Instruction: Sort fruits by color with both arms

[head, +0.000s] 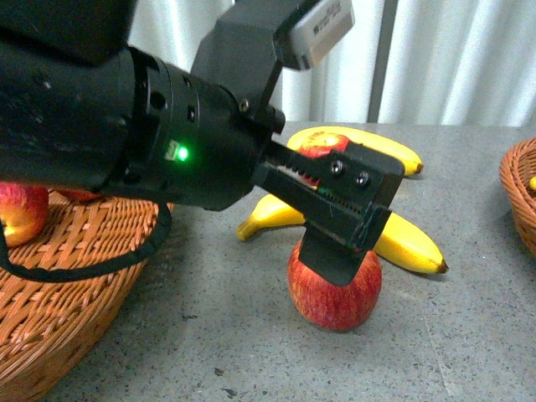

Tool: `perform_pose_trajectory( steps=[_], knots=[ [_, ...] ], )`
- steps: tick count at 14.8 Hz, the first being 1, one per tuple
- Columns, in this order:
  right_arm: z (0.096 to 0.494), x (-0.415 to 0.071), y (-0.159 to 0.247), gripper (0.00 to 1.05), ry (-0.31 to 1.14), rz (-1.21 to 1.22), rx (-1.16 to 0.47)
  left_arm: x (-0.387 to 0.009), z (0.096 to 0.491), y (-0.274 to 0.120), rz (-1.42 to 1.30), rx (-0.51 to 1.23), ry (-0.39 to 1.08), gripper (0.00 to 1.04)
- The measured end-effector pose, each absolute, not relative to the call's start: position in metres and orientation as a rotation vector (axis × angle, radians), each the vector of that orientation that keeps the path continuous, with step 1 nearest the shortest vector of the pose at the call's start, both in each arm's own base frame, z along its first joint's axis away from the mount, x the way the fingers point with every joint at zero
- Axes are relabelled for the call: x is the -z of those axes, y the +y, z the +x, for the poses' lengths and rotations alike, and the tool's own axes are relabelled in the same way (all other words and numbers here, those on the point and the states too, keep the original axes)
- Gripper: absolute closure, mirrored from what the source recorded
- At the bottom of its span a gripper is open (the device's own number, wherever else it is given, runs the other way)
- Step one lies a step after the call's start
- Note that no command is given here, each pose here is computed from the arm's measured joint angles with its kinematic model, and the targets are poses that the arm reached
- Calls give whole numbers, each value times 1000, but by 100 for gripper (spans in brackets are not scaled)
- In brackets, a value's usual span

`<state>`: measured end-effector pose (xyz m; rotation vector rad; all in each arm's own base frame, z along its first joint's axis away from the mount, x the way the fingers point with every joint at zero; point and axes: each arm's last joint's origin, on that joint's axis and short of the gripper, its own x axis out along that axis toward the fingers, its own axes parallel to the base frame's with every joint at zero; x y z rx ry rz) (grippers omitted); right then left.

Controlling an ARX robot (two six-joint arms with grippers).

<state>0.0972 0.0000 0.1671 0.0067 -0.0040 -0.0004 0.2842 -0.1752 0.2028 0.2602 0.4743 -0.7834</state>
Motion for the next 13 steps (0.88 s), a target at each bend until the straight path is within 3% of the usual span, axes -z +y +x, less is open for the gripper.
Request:
perform_pose_trajectory(
  steps=[3, 13],
  knots=[
    [97, -167, 0, 6, -4, 7, 0, -176, 288, -201, 324, 840, 547, 7],
    [97, -167, 0, 6, -4, 7, 0, -150, 290, -209, 408, 860, 608, 7]
  ],
)
